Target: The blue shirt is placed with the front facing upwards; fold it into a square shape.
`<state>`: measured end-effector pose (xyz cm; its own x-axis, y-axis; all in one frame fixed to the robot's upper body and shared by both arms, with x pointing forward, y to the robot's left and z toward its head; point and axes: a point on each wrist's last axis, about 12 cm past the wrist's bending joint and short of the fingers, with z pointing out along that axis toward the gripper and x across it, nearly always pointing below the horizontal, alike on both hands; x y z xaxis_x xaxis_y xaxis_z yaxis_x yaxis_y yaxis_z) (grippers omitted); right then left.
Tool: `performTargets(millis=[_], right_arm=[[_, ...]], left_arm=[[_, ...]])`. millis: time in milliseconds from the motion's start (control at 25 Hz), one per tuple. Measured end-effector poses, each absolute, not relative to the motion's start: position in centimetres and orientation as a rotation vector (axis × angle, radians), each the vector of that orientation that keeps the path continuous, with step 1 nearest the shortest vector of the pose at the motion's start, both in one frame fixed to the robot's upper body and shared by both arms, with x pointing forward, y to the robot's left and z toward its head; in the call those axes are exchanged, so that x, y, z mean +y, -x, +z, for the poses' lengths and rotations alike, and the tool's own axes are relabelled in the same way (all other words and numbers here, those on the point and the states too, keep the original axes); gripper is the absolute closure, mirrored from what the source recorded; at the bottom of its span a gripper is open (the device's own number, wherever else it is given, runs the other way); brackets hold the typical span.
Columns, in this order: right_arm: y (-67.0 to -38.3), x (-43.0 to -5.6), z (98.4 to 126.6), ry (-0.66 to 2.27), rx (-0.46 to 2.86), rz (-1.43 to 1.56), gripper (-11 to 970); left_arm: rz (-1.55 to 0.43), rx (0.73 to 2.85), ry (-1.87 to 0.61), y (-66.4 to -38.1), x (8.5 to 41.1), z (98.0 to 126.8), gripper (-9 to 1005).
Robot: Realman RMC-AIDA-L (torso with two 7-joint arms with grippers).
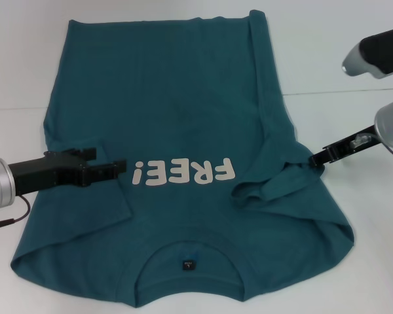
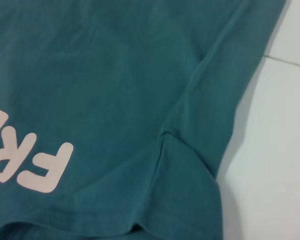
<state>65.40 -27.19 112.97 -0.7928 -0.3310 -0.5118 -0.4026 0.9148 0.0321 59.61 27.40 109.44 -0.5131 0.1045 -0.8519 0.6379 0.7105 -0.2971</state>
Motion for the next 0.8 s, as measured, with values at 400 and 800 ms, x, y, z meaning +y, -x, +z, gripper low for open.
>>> performTargets(millis=[400,800], right_arm=[[-65.7,-25.1,111.5,0.576,2.568,0.158,345],[-66.0,-23.9,111.1,0.602,2.557,0.068,432]], left_arm=[[-0.757,2.025,-0.572,-59.7,27.3,109.5,109],[-0.755,2.026,-0.568,-59.7,27.3,109.5,109]])
